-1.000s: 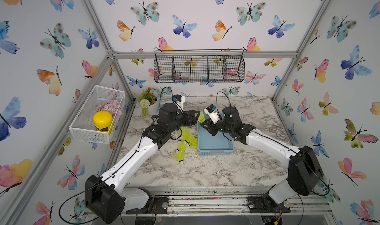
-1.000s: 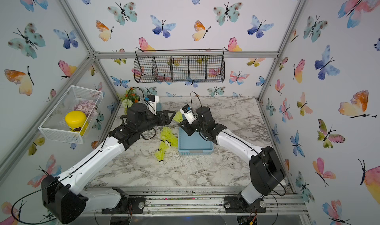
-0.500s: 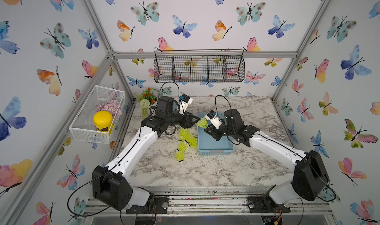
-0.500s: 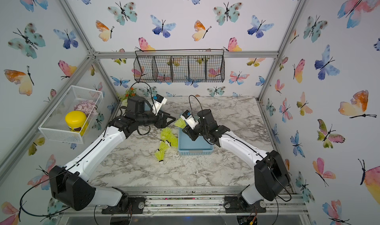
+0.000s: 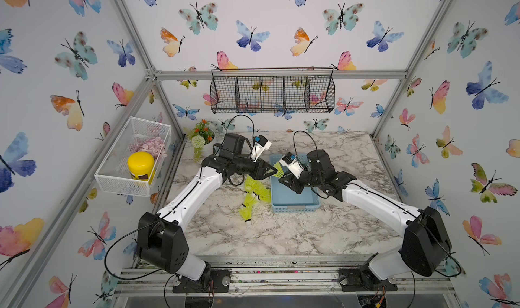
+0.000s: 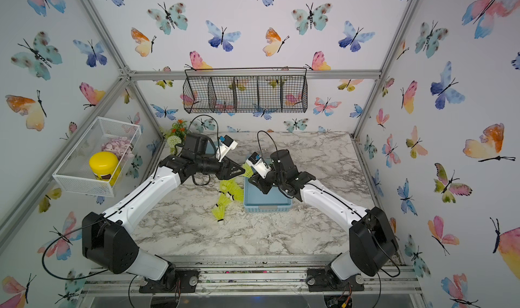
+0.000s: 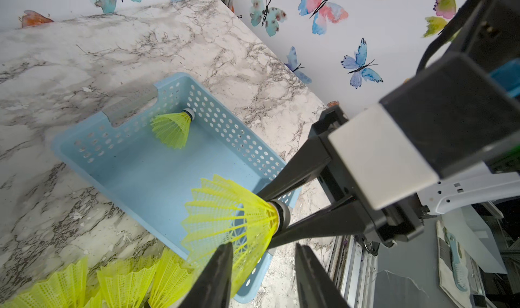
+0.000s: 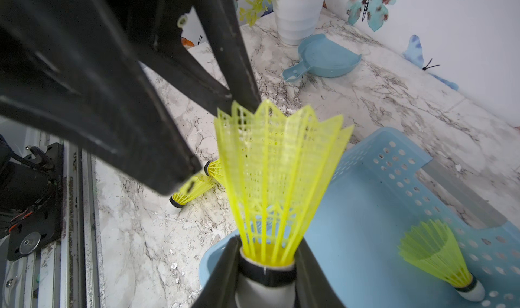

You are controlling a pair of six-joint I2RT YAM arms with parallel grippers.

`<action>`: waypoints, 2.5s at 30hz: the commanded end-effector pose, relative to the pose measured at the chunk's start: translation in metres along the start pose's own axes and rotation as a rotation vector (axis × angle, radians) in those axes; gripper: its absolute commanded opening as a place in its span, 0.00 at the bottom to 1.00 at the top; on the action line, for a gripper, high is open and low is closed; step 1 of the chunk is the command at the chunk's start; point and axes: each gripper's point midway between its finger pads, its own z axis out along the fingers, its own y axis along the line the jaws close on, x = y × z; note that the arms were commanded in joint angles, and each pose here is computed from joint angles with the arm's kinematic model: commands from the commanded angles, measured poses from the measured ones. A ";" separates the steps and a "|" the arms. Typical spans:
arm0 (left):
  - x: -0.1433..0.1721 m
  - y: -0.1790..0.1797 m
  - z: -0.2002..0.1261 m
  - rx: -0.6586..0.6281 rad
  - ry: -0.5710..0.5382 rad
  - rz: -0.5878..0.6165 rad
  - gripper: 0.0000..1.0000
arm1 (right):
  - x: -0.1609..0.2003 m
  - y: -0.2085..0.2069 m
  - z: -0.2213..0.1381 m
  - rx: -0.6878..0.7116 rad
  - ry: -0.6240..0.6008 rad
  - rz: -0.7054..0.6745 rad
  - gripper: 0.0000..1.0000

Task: Put the shuttlecocks into the storage box
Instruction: Place the shuttlecock in the storage box.

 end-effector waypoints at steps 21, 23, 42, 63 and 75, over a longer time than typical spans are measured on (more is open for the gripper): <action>-0.030 0.016 0.007 -0.022 -0.159 -0.191 0.00 | 0.024 -0.056 -0.035 0.412 -0.032 0.049 0.67; -0.037 0.022 0.007 -0.044 -0.211 -0.244 0.00 | 0.031 -0.069 -0.046 0.489 -0.026 0.073 0.69; -0.024 0.087 0.068 -0.196 -0.283 -0.559 0.00 | 0.085 -0.125 -0.108 0.664 -0.080 0.398 0.71; 0.002 0.133 0.137 -0.273 -0.242 -0.684 0.00 | 0.086 -0.119 -0.122 0.680 -0.095 0.405 0.71; 0.008 0.157 0.157 -0.317 -0.236 -0.711 0.00 | 0.091 -0.118 -0.126 0.695 -0.082 0.405 0.72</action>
